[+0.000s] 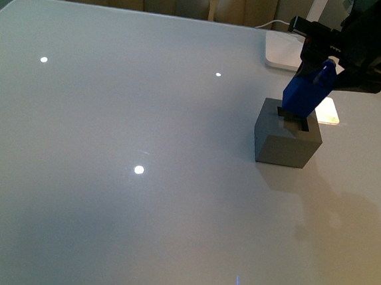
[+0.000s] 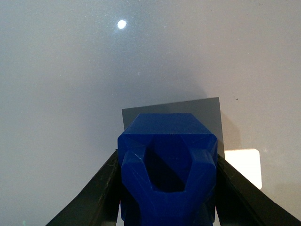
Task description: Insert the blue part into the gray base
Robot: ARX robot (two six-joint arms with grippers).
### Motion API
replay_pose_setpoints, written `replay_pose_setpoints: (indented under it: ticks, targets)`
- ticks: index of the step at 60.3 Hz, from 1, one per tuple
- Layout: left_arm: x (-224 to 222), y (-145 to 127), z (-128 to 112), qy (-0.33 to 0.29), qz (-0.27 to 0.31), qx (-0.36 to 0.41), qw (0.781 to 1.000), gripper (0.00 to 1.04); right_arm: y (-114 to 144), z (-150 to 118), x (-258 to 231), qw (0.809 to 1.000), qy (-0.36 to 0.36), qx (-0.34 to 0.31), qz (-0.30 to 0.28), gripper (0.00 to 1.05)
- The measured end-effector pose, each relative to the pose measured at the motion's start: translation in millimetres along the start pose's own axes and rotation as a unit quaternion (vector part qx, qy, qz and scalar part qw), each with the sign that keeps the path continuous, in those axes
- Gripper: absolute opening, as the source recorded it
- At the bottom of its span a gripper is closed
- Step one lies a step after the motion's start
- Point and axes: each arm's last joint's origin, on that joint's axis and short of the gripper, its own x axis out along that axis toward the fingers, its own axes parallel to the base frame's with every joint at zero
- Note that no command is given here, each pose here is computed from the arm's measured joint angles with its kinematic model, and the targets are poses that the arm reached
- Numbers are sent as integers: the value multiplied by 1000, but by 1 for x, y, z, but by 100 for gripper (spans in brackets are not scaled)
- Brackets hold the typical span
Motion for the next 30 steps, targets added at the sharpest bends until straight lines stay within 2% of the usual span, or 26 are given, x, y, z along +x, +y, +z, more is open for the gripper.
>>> replay_pose_setpoints:
  ticks: [30]
  targets:
    - [0,0,0,0,0,0,1000,97,-2,-6,11,1000,16,-3,-4,45]
